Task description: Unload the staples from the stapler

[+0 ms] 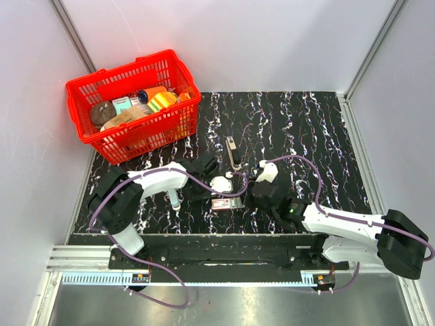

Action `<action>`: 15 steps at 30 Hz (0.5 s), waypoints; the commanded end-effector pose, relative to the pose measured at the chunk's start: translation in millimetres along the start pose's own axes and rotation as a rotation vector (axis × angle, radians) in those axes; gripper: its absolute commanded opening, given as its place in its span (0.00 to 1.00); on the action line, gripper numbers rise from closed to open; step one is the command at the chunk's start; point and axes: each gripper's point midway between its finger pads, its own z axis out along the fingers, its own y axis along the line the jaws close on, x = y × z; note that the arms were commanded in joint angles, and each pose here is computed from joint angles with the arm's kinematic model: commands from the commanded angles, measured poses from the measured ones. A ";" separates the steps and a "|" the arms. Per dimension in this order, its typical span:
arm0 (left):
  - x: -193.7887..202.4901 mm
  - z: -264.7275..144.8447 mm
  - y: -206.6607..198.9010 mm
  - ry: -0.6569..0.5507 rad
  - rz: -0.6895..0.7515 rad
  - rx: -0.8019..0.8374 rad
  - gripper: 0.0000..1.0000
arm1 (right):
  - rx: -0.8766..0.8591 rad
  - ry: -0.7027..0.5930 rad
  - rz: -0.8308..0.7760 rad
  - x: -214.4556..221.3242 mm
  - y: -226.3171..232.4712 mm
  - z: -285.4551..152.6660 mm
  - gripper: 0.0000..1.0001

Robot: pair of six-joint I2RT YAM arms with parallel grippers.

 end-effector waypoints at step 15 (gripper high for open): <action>-0.6 4.7 8.8 0.039 -0.125 -0.048 0.54 | -0.048 -0.027 0.012 -10.5 13.9 1.0 0.29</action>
